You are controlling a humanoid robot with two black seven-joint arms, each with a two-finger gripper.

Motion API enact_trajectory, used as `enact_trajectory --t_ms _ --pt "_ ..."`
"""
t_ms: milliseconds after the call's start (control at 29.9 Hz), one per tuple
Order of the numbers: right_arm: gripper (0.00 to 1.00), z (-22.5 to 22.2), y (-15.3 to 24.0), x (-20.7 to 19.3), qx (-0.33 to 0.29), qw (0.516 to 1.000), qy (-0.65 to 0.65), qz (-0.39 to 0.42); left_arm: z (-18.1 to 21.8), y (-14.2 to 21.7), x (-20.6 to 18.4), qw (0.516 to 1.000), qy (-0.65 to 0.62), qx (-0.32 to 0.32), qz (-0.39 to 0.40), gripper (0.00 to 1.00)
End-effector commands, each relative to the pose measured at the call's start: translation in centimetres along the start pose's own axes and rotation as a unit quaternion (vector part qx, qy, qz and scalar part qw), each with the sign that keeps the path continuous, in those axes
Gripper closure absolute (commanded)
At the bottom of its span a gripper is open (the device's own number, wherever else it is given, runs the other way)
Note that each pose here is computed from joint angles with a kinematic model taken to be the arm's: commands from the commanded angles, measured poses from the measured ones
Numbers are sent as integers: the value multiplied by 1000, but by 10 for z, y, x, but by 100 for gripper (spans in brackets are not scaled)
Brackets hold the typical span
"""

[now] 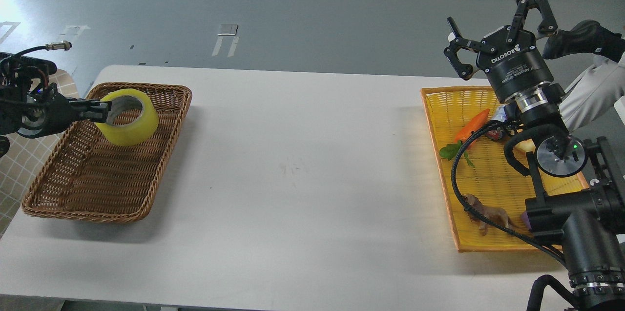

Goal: Place and transfer tape with both arms
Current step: 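Lower the tape roll into the wicker basket and release it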

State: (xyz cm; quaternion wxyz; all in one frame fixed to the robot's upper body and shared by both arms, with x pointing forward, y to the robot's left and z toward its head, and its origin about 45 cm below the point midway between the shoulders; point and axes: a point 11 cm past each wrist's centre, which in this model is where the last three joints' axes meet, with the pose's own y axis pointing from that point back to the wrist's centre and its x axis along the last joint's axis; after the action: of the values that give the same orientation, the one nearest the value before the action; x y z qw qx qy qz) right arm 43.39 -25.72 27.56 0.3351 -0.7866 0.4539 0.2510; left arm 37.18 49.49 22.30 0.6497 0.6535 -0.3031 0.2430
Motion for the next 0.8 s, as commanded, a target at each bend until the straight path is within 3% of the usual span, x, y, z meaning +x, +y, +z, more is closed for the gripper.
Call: enact_trajectory --t_ms 0,769 --pt "0 0 1 1 0 1000 0 1 -8 -1 -10 1000 18 8 -4 100" --pt "0 2 4 3 -1 1000 -2 5 -25 -5 -49 999 38 28 -12 100"
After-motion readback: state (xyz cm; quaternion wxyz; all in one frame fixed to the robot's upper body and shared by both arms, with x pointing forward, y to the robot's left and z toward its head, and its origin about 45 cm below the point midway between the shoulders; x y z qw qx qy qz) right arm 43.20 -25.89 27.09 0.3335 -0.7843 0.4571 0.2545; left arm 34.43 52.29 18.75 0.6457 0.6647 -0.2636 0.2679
